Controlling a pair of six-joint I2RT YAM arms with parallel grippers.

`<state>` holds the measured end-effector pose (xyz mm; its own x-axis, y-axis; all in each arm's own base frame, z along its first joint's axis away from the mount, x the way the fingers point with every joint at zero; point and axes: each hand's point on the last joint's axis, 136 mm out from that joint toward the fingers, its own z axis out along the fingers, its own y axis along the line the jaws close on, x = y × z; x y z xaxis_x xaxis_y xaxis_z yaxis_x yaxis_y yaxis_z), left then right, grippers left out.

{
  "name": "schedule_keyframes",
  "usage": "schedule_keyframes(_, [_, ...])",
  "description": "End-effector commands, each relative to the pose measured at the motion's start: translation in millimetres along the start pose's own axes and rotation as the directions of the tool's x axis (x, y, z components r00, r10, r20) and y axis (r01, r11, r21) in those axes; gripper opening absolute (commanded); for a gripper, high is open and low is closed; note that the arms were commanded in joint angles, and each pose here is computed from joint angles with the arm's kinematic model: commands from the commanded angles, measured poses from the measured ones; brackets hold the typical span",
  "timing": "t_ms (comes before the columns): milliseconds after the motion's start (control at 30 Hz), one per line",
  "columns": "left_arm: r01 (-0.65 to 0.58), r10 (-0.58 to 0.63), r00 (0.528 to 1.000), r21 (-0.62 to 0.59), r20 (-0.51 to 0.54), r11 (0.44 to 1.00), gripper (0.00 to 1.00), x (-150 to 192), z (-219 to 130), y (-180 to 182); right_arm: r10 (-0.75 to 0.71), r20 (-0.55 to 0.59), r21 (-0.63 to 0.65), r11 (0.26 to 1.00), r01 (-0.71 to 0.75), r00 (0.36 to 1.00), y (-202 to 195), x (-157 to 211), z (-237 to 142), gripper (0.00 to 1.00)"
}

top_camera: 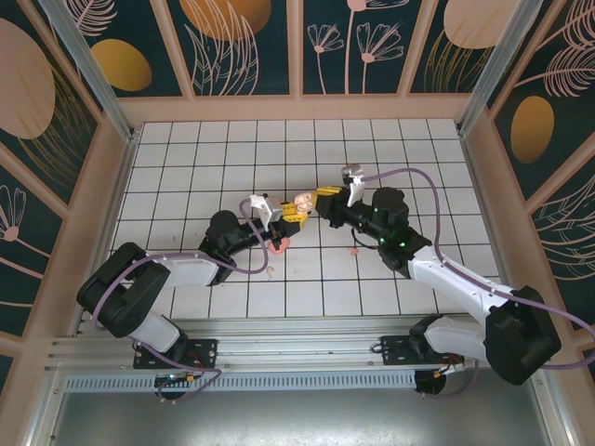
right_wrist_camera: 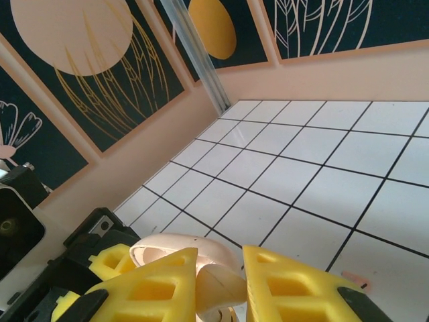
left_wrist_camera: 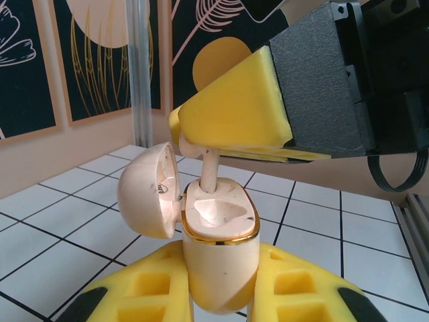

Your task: Insert wireless bluetooth earbuds into charging case

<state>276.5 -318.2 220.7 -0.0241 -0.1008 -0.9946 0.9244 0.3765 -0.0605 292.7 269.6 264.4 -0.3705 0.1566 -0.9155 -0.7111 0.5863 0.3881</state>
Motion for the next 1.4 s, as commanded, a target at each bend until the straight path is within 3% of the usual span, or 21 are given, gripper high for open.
schedule_keyframes(0, [-0.039,0.037,0.997,0.025,0.072,0.999,0.15,-22,-2,-8,-0.046,0.0,0.056,0.997,0.046,0.999,-6,-2,-5,0.21])
schedule_keyframes(367, [-0.054,0.051,0.995,0.03,0.083,0.998,0.15,-27,-3,-11,-0.097,-0.089,0.013,0.995,0.098,0.991,2,16,-7,0.21])
schedule_keyframes(967, [-0.059,0.056,0.995,0.029,0.079,0.998,0.15,-26,-4,-11,-0.123,-0.093,-0.062,0.991,0.117,0.988,18,12,-11,0.28])
schedule_keyframes(1367, [-0.06,0.059,0.997,0.025,0.059,0.998,0.15,-21,-4,-10,-0.103,-0.032,-0.073,0.992,0.101,0.994,26,-10,-16,0.48])
